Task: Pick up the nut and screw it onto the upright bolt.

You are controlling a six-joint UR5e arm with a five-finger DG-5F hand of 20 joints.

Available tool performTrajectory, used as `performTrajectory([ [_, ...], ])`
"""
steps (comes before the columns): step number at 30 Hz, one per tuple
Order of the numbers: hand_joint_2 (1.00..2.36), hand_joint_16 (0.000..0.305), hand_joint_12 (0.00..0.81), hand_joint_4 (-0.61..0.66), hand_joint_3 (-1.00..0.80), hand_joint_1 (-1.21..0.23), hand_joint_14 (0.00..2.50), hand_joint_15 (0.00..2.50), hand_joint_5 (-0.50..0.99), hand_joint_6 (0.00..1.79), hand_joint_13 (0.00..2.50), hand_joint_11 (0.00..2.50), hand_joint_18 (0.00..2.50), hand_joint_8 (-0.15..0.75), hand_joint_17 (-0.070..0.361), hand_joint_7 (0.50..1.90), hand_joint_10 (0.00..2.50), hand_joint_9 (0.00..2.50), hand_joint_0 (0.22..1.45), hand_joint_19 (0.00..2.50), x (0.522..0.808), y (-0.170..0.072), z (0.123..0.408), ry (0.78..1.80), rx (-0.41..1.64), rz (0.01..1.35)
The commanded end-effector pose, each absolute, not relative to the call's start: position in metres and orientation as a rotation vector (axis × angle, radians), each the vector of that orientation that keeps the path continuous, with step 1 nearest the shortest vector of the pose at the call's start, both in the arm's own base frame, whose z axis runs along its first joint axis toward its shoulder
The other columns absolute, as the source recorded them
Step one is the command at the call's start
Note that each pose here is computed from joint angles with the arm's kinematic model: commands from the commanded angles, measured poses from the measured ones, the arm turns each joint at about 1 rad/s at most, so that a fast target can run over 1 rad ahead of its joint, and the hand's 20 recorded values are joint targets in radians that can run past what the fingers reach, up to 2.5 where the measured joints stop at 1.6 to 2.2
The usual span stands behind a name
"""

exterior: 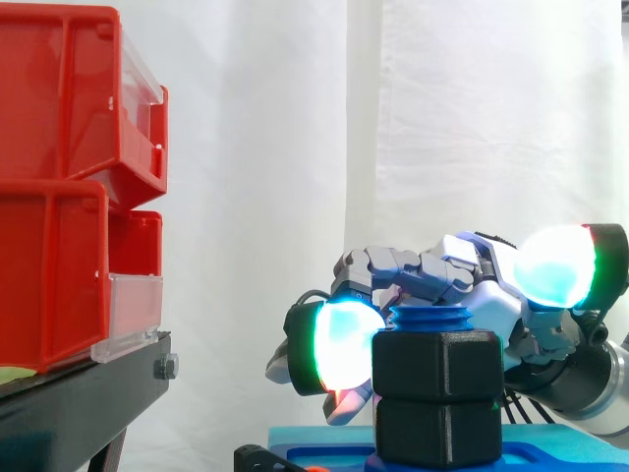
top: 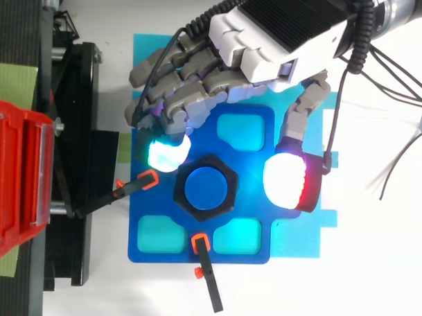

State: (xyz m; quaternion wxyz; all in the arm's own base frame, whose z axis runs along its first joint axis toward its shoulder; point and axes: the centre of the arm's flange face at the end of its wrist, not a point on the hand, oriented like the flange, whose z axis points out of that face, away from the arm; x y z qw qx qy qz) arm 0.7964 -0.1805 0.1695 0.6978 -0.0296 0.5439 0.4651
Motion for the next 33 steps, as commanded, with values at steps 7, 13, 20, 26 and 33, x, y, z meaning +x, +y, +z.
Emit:
performTrajectory([
  [7,1.0,0.042,0.356,0.2,-0.5,-0.18,0.0,0.01,-0.06,0.68,0.57,0.04,0.36,0.313,0.094,1.24,0.0,0.87,0.42,0.14,0.7952,-0.1838,0.1696,1.215,-0.068,1.036],
  [13,1.0,0.041,0.346,0.2,-0.5,-0.19,0.0,0.02,-0.04,0.71,0.62,0.06,0.41,0.311,0.092,1.21,0.0,0.95,0.43,0.15,0.795,-0.185,0.1696,1.214,-0.067,1.035],
  [20,1.0,0.039,0.33,0.16,-0.5,-0.2,0.0,0.05,-0.02,0.71,0.66,0.07,0.45,0.302,0.088,1.22,0.0,1.02,0.44,0.18,0.7951,-0.185,0.17,1.212,-0.069,1.034],
  [26,1.0,0.039,0.322,0.14,-0.5,-0.2,0.0,0.06,-0.01,0.71,0.69,0.09,0.48,0.3,0.088,1.19,0.0,1.06,0.44,0.2,0.7952,-0.185,0.1704,1.209,-0.071,1.034],
  [33,1.0,0.039,0.317,0.13,-0.5,-0.2,0.0,0.07,-0.01,0.71,0.71,0.1,0.51,0.297,0.087,1.19,0.0,1.1,0.45,0.21,0.7949,-0.1862,0.1704,1.209,-0.069,1.034],
])
